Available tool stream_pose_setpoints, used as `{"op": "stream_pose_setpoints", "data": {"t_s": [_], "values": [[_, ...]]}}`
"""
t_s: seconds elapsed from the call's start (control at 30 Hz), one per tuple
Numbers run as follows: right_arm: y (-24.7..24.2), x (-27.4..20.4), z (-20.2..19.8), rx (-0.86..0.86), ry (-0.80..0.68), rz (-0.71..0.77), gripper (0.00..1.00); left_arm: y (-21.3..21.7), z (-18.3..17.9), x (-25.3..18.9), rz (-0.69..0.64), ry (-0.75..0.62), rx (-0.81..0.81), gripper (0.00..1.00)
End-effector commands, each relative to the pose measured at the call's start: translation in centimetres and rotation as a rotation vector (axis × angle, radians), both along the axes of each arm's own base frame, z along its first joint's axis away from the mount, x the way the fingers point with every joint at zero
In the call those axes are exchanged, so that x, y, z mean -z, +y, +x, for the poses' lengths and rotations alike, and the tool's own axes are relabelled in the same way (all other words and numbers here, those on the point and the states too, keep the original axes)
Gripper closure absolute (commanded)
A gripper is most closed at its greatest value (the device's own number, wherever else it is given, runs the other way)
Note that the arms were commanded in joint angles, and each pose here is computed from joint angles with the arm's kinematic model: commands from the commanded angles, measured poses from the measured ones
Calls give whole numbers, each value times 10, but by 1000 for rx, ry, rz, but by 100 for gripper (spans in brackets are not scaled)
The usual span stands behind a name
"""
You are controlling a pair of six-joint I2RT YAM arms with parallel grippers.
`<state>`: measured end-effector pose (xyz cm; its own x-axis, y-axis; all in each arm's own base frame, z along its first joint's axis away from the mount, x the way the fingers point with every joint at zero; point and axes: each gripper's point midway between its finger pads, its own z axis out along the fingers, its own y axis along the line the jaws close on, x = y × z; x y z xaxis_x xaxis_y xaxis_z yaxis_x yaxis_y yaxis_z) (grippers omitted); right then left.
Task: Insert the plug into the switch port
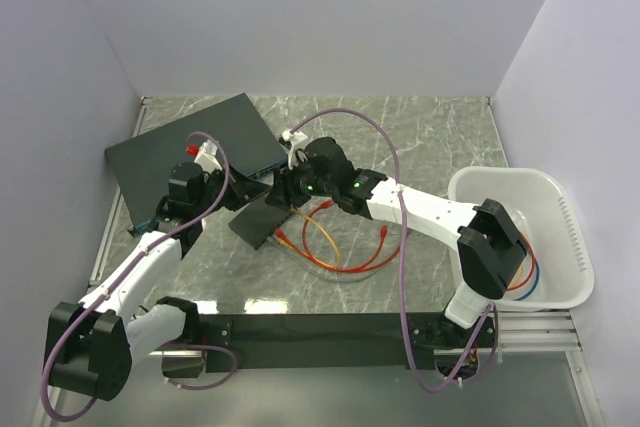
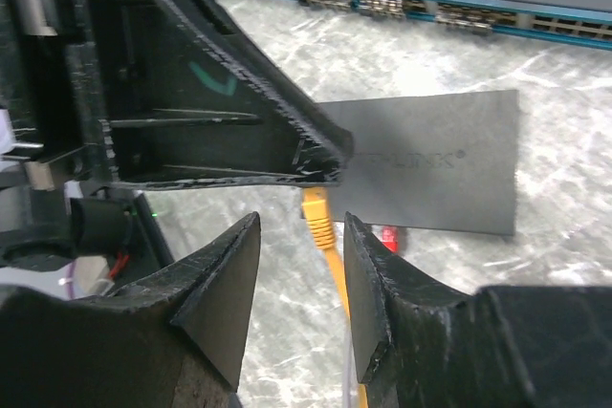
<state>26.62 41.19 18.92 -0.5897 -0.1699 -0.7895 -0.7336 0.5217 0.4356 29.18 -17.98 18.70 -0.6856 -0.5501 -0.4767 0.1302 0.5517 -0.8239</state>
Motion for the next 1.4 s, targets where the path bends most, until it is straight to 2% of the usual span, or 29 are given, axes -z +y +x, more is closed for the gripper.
{"op": "stream_pose_setpoints", "data": {"t_s": [0.0, 0.43, 0.53, 0.73, 0.77, 0.87, 1.1, 1.2, 1.37], "values": [[4, -17, 10, 15, -70, 2, 53, -3, 4, -27, -8, -85, 14, 99], [10, -7, 11, 4, -49, -4, 61, -8, 1, -31, -34, -97, 36, 100], [10, -8, 12, 5, -51, -3, 68, -9, 1, -32, -32, -100, 38, 100], [9, -15, 8, 1, -54, 27, 89, -9, 2, -28, -29, -90, 37, 99], [9, -20, 8, -2, -64, 47, 96, -9, 1, -27, -28, -89, 37, 100], [10, -24, 2, -23, -65, 74, 100, -10, 0, -30, -31, -105, 49, 99], [4, -27, -12, -100, -26, 161, 100, -10, -9, -50, -67, -228, 64, 54], [-1, -35, -20, -164, 0, 239, 100, -12, -15, -57, -95, -290, 85, 50], [-5, -45, -29, -234, 38, 322, 100, -14, -26, -71, -152, -380, 107, 51]]}}
